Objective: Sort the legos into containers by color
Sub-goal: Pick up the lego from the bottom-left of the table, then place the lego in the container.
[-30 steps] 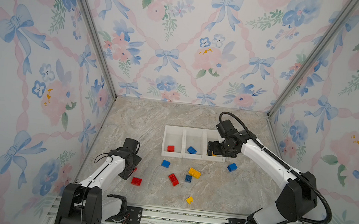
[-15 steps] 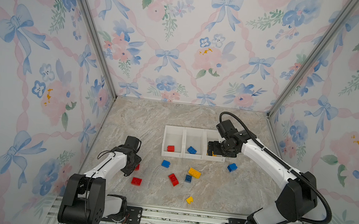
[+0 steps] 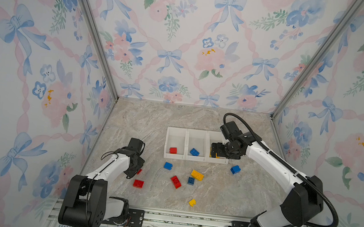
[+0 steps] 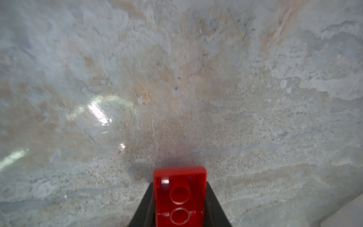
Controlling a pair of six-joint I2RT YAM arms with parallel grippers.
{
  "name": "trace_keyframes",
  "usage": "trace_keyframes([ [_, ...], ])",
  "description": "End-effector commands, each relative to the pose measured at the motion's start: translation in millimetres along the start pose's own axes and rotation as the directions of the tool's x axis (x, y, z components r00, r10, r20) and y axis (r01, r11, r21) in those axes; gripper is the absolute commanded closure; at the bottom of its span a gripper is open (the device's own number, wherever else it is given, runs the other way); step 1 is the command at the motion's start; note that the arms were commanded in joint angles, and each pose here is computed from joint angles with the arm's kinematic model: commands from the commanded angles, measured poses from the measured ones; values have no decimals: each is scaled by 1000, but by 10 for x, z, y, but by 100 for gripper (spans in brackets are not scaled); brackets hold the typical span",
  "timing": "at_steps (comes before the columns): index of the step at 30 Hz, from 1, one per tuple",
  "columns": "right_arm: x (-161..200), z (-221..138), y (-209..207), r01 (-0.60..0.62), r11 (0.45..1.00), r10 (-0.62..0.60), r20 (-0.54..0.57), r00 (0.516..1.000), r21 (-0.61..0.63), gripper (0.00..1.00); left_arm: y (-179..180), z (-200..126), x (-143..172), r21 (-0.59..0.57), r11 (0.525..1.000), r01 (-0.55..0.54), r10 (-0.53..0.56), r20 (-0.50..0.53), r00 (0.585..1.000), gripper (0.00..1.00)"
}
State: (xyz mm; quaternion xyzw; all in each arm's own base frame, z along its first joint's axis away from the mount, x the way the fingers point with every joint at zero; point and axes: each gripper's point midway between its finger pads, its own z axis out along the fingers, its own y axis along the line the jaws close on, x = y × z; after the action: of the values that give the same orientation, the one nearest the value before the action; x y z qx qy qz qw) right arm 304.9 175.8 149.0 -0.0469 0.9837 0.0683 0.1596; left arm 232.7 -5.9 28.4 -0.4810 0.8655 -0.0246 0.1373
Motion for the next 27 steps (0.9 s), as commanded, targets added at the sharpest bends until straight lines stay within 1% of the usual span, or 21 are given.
trace_keyframes([
  [1, 65, -79, -73, -26, 1000, 26, -2, 1000, 5, 3, -207, -185, -65, 68, 997, -35, 32, 42, 999, 77],
  [3, 84, -93, -80, -33, 999, 34, -2, 999, 4, 3, -308, -271, -62, 102, 993, -55, 48, 64, 997, 79],
  [4, 92, -99, -83, -38, 999, 38, 0, 999, 3, 3, -469, -408, -121, 147, 987, -65, 52, 94, 994, 79],
  [5, 102, -106, -87, -43, 999, 43, 1, 999, 2, 3, -545, -476, -128, 166, 983, -84, 66, 111, 992, 79],
  [9, 154, -120, -99, -55, 999, 55, -2, 998, 1, 3, -941, -796, -135, 240, 953, -186, 141, 190, 971, 80],
  [12, 183, -124, -100, -60, 998, 60, -4, 998, -1, 3, -1279, -1020, -75, 273, 918, -288, 221, 250, 943, 80],
  [14, 195, -127, -95, -61, 998, 61, -5, 998, -2, 3, -1513, -1155, 0, 284, 888, -362, 279, 292, 915, 80],
  [17, 211, -127, -101, -68, 998, 68, -5, 998, -2, 3, -1850, -1315, 164, 280, 837, -470, 367, 350, 862, 80],
  [21, 233, -128, -98, -72, 997, 72, -5, 997, -5, 3, -2227, -1362, 445, 265, 771, -579, 467, 382, 797, 79],
  [25, 268, -125, -111, -77, 997, 77, -7, 997, -4, 3, -2438, -1172, 696, 241, 730, -639, 549, 350, 759, 79],
  [27, 284, -125, -118, -80, 997, 80, -7, 997, -4, 3, -2511, -1082, 770, 226, 713, -663, 580, 341, 740, 79],
])
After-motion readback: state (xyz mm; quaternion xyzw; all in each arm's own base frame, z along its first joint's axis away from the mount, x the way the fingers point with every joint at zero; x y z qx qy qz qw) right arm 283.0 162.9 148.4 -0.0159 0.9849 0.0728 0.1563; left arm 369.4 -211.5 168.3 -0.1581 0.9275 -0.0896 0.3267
